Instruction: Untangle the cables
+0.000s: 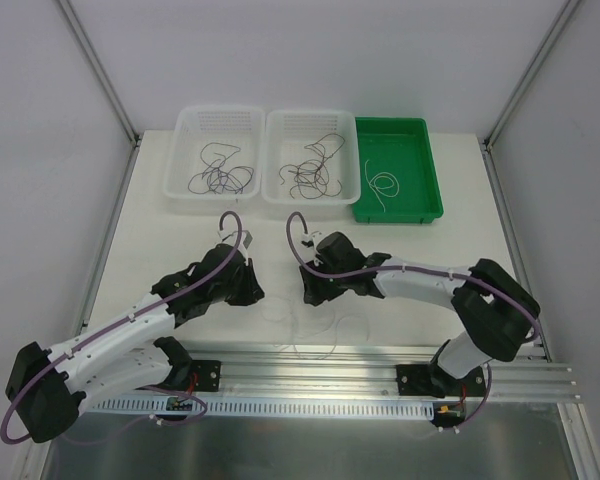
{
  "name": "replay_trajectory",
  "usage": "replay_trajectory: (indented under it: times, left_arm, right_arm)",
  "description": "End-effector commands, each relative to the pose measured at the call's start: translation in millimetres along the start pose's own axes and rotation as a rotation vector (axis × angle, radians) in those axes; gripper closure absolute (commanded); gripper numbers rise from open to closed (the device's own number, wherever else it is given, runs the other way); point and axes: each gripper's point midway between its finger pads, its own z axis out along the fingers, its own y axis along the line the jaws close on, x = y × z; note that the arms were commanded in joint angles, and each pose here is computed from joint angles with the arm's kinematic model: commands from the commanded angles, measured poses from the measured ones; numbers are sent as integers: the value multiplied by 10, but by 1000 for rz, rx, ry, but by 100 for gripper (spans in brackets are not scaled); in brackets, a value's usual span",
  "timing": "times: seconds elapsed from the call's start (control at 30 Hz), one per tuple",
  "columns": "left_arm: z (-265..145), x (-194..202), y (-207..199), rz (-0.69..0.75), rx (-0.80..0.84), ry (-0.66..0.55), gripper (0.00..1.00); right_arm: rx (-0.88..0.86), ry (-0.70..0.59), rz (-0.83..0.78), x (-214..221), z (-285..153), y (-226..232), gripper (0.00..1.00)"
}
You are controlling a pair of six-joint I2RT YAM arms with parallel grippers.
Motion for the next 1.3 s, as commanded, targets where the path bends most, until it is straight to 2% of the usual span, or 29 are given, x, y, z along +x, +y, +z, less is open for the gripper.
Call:
replay_trajectory:
  times: [0.0, 0.07, 0.1, 0.2, 0.23, 0.27, 0.3, 0.43, 0.53, 0.63, 0.7, 0.87, 1.0, 1.13, 1.23, 1.27]
  left_arm:
    - [-12, -49, -36, -7, 14, -33, 100]
    - [-8, -63, -12, -4, 3, -43, 100]
    - [-13, -82, 5, -3, -5, -55, 100]
    - [-25, -139, 104, 0, -50, -96, 100]
    - [-34, -144, 168, -11, -76, -101, 100]
    - [-43, -175, 243, -27, -110, -120, 100]
    - [-68, -234, 322, -55, -133, -145, 100]
    - [-141, -342, 632, -128, -220, -202, 100]
    - [-240, -396, 878, -166, -288, -242, 100]
    - [-341, -457, 1063, -199, -365, -297, 100]
    - [-383, -485, 1147, -230, -402, -327, 100]
    - [-432, -579, 1206, -274, -429, -353, 100]
    - [-536, -731, 1170, -256, -436, -384, 100]
    - [-796, -951, 1184, -243, -485, -442, 100]
    - [-1005, -1072, 1258, -193, -563, -443, 100]
    - [-1043, -1045, 1342, -175, -628, -410, 100]
  right_arm:
    - [-116, -70, -27, -301, 116, 294, 48]
    - [-120, -65, -30, -291, 146, 297, 55]
    - [-110, -58, -25, -264, 155, 268, 68]
    - [-16, -45, -4, -223, 75, 77, 97]
    - [38, -86, -14, -311, -56, -5, 99]
    - [94, -57, -13, -233, -148, -117, 99]
    - [194, -93, -5, -303, -276, -320, 99]
    - [406, -161, 74, -366, -972, -875, 99]
    - [555, -237, 168, -310, -1673, -1251, 99]
    - [665, -375, 266, -313, -2306, -1487, 99]
    - [712, -466, 334, -275, -2718, -1561, 99]
    - [767, -632, 399, -290, -3356, -1558, 99]
    - [749, -656, 386, -366, -3468, -1491, 99]
    - [836, -715, 373, -425, -3819, -1510, 99]
    - [879, -762, 378, -476, -4124, -1459, 99]
    - [874, -779, 379, -518, -4189, -1430, 99]
